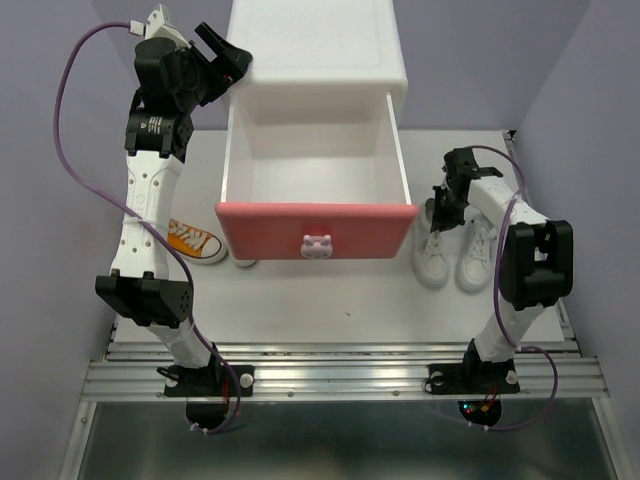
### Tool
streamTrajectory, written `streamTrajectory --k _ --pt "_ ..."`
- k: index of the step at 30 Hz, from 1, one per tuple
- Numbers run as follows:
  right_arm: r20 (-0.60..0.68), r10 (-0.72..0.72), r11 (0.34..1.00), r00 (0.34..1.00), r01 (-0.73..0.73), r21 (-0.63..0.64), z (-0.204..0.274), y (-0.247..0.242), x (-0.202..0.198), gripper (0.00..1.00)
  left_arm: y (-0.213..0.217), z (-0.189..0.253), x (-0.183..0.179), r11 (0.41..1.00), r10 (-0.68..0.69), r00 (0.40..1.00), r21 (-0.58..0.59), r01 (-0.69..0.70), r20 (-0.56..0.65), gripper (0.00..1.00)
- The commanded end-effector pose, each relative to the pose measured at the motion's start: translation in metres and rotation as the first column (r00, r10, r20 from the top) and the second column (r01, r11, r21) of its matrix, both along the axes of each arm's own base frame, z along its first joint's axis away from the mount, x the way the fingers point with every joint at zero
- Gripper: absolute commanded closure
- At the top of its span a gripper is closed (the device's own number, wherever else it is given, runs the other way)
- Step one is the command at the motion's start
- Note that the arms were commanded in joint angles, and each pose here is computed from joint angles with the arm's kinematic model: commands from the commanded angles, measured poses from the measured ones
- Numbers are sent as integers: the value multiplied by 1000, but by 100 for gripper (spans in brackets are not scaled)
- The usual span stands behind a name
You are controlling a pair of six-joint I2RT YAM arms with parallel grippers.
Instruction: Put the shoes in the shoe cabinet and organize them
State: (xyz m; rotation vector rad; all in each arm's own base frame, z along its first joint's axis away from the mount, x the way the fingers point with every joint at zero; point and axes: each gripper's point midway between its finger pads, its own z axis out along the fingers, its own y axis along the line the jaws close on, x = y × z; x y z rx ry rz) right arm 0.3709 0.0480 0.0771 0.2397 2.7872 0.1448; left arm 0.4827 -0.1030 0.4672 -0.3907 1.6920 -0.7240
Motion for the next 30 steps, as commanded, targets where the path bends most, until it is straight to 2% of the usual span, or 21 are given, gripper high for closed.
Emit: streamTrajectory --k 1,8,10,12,15,17,19,20,22,26,29,30 --pt "205 -89 996 975 86 22 61 -4 24 99 21 -140 1 986 87 910 168 -20 -405 4" --pt "454 -243 970 857 228 89 150 -15 42 99 23 -140 0 986 99 909 163 -35 -405 4" --pt "529 -276 960 802 259 109 186 -21 49 99 23 -140 0 986 98 908 160 -35 -407 4" --pt "635 -303 951 711 273 147 239 -26 54 99 24 -139 -1 986 105 906 160 -42 -409 4" --pt "719 -327 940 613 289 181 291 -32 62 99 23 -136 -1 988 103 910 151 -45 -401 4" --pt "793 -333 938 510 265 223 350 -33 65 99 23 -135 0 988 103 912 148 -47 -398 4" --pt "825 -331 939 457 247 240 380 -32 72 100 22 -137 0 988 99 909 146 -43 -404 4" --pt "860 -340 936 379 226 270 419 -33 67 99 22 -137 0 989 98 909 144 -42 -406 4" --pt "880 -351 932 319 206 297 446 -32 71 99 21 -138 0 989 96 909 142 -41 -406 4" --pt "911 -398 916 111 98 388 525 -28 57 99 21 -134 3 989 99 912 143 -45 -399 4" --pt "898 -437 899 38 25 437 552 -22 52 99 21 -132 5 989 97 913 141 -44 -396 4" --pt "889 -458 888 -6 -33 458 571 -17 45 99 21 -130 7 989 97 915 141 -45 -392 4"
